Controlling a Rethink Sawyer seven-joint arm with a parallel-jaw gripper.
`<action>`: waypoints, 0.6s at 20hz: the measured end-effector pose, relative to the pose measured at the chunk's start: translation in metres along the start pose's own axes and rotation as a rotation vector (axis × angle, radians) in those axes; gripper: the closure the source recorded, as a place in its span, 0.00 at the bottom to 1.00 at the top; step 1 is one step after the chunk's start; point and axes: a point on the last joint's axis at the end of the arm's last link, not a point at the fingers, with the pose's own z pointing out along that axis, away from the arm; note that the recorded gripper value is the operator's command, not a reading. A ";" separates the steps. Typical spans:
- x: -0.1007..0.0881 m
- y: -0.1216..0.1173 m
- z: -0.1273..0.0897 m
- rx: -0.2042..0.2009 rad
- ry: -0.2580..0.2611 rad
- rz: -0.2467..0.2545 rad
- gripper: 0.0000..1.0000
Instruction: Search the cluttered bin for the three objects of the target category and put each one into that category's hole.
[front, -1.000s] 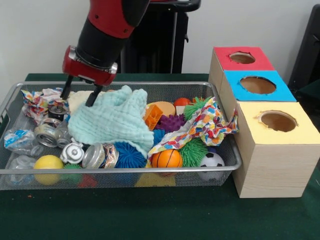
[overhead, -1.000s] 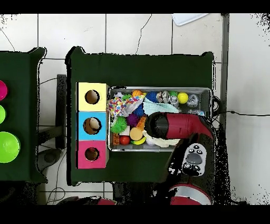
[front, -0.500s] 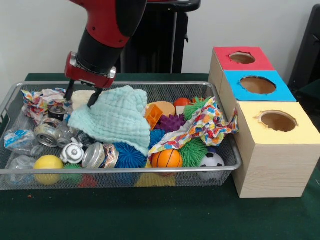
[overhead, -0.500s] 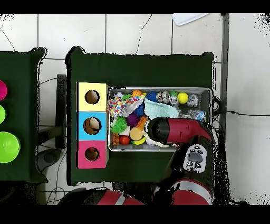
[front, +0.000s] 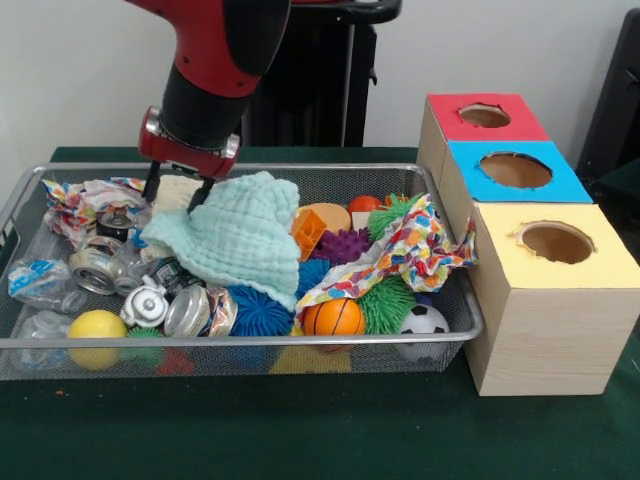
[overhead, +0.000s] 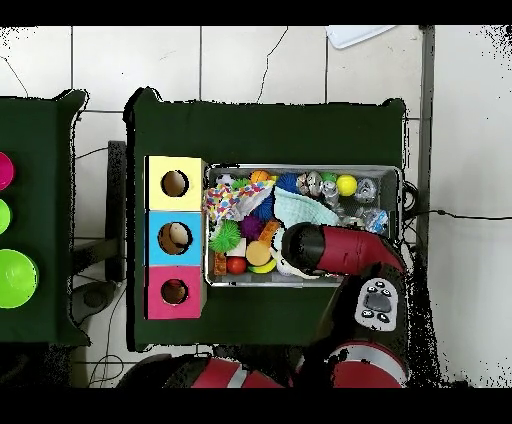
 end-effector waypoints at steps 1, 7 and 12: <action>0.000 0.000 0.000 -0.002 0.001 0.003 0.00; 0.000 0.002 0.000 -0.025 0.008 0.040 0.00; -0.002 -0.001 0.011 -0.070 0.020 0.085 0.00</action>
